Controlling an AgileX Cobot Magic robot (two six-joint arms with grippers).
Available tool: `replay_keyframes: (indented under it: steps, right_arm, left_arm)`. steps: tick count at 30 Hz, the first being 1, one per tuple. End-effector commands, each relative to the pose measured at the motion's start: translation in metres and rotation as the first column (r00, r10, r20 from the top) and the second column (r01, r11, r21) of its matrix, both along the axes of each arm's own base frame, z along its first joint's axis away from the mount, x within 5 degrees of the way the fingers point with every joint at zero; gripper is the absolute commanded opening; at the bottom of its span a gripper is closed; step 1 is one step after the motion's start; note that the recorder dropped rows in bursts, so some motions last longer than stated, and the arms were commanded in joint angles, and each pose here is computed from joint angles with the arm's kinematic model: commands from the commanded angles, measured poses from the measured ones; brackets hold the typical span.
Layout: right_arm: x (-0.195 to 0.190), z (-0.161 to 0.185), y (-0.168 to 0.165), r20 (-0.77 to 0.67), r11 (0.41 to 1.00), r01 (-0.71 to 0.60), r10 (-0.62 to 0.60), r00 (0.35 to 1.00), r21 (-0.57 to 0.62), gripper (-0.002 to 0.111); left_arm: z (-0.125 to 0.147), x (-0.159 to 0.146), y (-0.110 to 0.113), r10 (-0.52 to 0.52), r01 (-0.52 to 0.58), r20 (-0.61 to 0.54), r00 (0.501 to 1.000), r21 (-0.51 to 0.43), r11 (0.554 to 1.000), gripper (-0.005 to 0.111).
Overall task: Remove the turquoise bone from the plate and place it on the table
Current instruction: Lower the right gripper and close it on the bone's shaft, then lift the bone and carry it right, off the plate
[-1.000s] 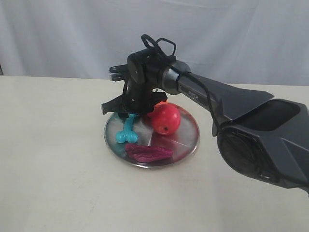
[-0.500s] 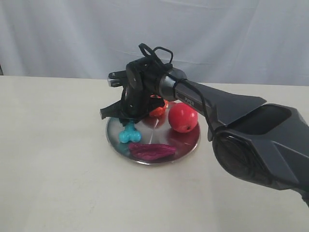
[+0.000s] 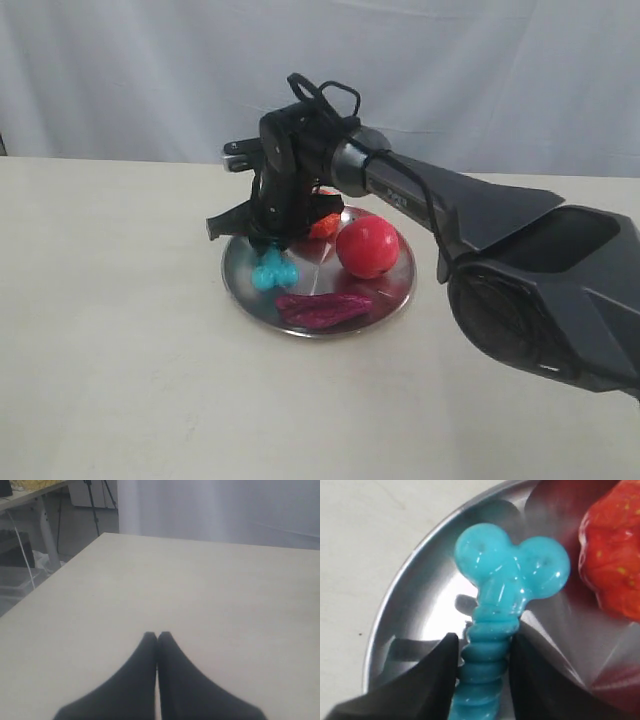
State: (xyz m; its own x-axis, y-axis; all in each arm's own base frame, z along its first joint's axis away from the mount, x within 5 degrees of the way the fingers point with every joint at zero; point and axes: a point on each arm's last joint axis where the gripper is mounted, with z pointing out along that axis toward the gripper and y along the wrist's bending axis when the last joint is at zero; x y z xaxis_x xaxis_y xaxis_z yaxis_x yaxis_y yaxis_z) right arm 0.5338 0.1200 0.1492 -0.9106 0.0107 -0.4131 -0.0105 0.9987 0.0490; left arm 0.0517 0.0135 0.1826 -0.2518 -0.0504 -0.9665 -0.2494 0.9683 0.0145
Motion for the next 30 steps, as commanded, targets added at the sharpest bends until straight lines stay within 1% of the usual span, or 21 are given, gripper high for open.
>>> replay_keyframes:
  steps: [1,5,8,11,16,18,22,25,28,30]
  right_arm:
    - [-0.011,0.063,-0.005,0.06,1.0,-0.023,0.024,0.998,-0.009,0.0]
    - [-0.026,0.115,-0.008,0.119,0.999,-0.035,0.036,0.992,-0.005,0.0]
    - [-0.039,0.146,-0.011,0.145,0.999,-0.035,0.035,0.989,-0.001,0.0]
    - [-0.053,0.172,-0.017,0.15,0.998,-0.042,0.046,0.988,-0.036,0.0]
    - [-0.068,0.21,-0.03,0.234,0.992,-0.007,0.036,0.972,-0.124,0.0]
    - [-0.074,0.22,-0.035,0.253,0.989,0.008,0.029,0.967,-0.145,0.0]
    - [-0.087,0.231,-0.045,0.254,0.983,0.029,0.019,0.967,-0.184,0.0]
    - [-0.098,0.228,-0.058,0.218,0.976,0.052,-0.004,0.976,-0.212,0.0]
    - [-0.115,0.221,-0.078,0.168,0.972,0.096,-0.06,0.984,-0.216,0.0]
    - [-0.125,0.218,-0.093,0.207,0.973,0.125,-0.084,0.975,-0.193,0.0]
  left_arm:
    - [0.0,0.0,0.0,0.001,-0.001,0.005,1.0,-0.003,1.0,0.0]
    - [0.0,0.0,0.0,0.001,-0.001,0.005,1.0,-0.003,1.0,0.0]
    - [0.0,0.0,0.0,0.001,-0.001,0.005,1.0,-0.003,1.0,0.0]
    - [0.0,0.0,0.0,0.001,-0.001,0.005,1.0,-0.003,1.0,0.0]
    - [0.0,0.0,0.0,0.001,-0.001,0.005,1.0,-0.003,1.0,0.0]
    - [0.0,0.0,0.0,0.001,-0.001,0.005,1.0,-0.003,1.0,0.0]
    - [0.0,0.0,0.0,0.001,-0.001,0.005,1.0,-0.003,1.0,0.0]
    - [0.0,0.0,0.0,0.001,-0.001,0.005,1.0,-0.003,1.0,0.0]
    - [0.0,0.0,0.0,0.001,-0.001,0.005,1.0,-0.003,1.0,0.0]
    - [0.0,0.0,0.0,0.001,-0.001,0.005,1.0,-0.003,1.0,0.0]
